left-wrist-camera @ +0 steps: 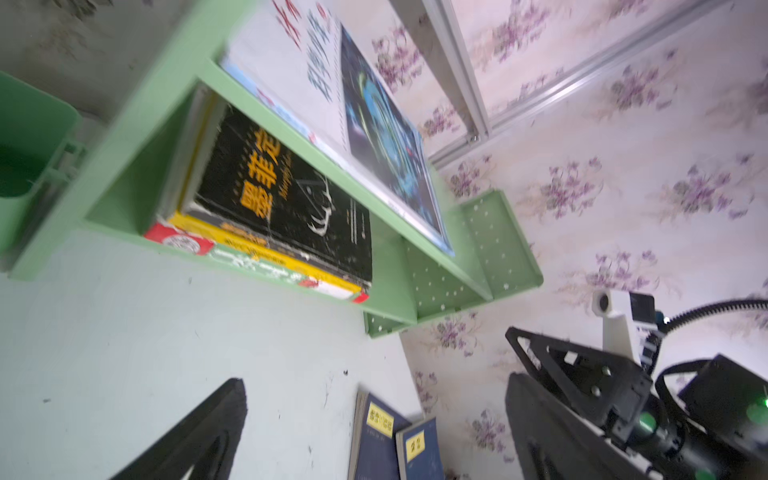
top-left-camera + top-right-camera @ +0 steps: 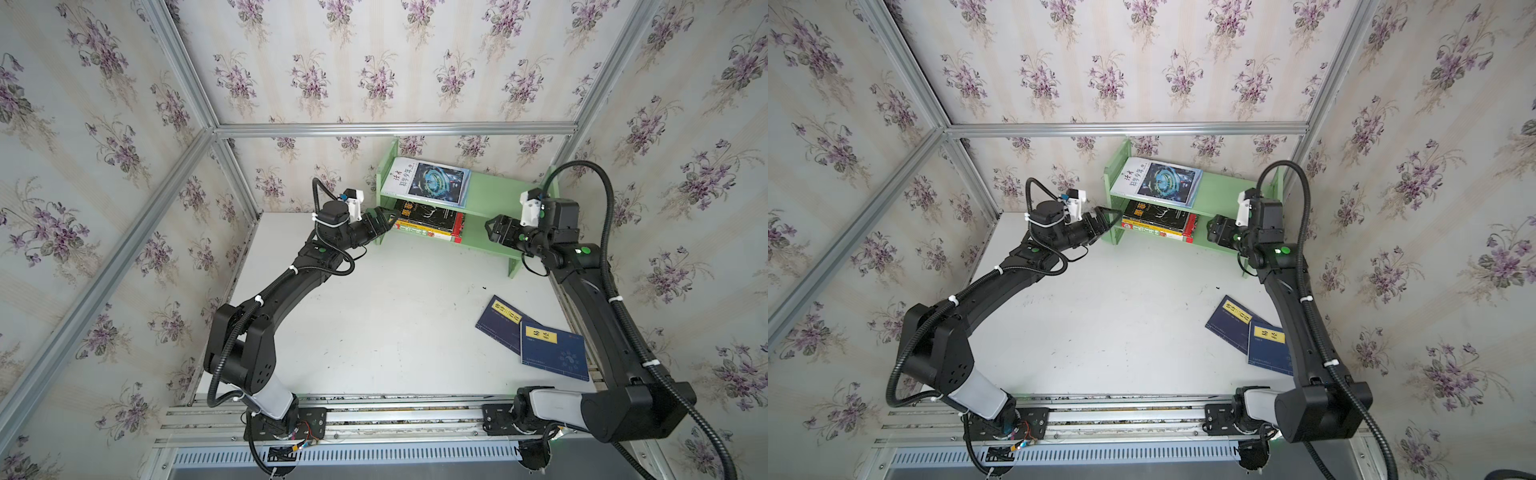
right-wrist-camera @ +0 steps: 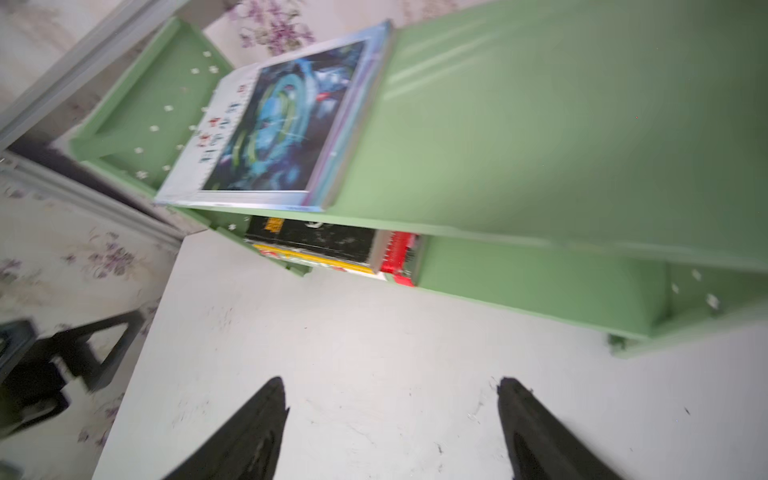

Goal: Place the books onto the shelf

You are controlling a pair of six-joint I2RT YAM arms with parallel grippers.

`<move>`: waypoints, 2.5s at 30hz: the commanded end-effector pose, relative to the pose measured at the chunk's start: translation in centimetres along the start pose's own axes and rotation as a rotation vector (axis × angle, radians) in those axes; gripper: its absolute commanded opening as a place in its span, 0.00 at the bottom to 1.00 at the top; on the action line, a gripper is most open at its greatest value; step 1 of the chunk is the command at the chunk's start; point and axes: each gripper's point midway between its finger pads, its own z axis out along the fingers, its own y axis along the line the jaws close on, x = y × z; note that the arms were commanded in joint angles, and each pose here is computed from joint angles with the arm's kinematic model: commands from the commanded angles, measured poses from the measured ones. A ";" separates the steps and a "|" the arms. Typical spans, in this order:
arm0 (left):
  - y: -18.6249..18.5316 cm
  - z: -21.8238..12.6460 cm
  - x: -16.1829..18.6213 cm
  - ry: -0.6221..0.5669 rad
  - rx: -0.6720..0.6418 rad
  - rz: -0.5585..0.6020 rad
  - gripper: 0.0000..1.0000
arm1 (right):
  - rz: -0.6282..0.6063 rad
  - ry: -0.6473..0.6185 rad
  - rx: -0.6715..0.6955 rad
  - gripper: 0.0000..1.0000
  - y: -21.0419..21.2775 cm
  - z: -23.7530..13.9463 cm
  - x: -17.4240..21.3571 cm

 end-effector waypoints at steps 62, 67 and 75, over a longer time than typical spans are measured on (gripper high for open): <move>3.0 5.9 18.1 0.529 -0.140 0.255 0.99 | 0.816 0.348 0.711 0.87 -30.6 -3.7 22.4; 3.0 5.9 18.7 0.555 -0.125 0.268 0.99 | 0.781 0.424 0.761 1.00 -30.3 -5.3 23.1; 1.0 6.1 21.4 0.667 -0.033 0.371 0.99 | 0.815 0.514 0.756 1.00 -29.3 -5.6 25.4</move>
